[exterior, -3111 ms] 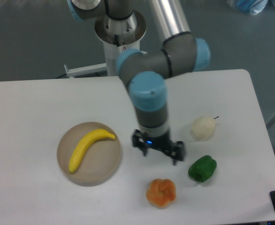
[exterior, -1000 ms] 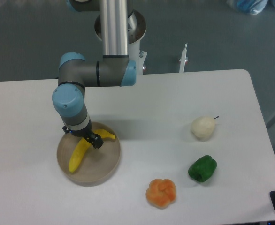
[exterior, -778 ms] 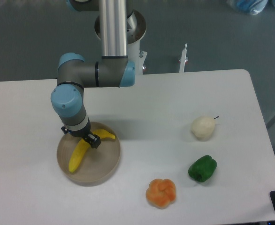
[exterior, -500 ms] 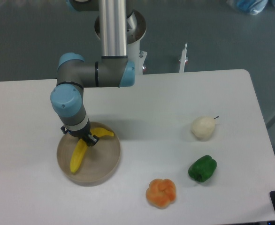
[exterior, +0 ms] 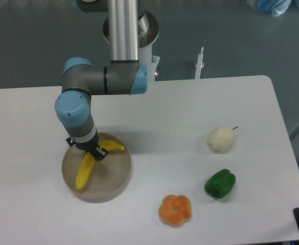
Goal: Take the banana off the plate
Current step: 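Lift the banana off the plate and carry it toward the green pepper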
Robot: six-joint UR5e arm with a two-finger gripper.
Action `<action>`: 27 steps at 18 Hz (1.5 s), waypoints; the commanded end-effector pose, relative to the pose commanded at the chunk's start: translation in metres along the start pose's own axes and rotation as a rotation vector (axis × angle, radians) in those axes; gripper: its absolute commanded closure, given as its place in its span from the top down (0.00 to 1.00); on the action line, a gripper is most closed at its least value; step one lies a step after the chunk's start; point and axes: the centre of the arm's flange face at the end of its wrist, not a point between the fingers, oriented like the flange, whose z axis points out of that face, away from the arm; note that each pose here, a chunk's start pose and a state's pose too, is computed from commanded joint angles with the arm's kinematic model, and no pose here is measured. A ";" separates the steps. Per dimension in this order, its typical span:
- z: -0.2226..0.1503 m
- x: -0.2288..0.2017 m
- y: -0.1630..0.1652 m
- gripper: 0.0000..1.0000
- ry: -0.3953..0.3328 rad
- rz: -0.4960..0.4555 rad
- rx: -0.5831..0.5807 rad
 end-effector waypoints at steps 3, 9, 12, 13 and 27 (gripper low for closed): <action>-0.024 -0.036 0.015 0.25 -0.041 -0.010 0.025; -0.066 -0.131 0.072 0.25 -0.105 -0.053 0.056; -0.076 -0.167 0.102 0.25 -0.132 -0.039 0.056; -0.082 -0.180 0.111 0.25 -0.144 -0.048 0.059; -0.113 -0.250 0.154 0.25 -0.221 -0.067 0.070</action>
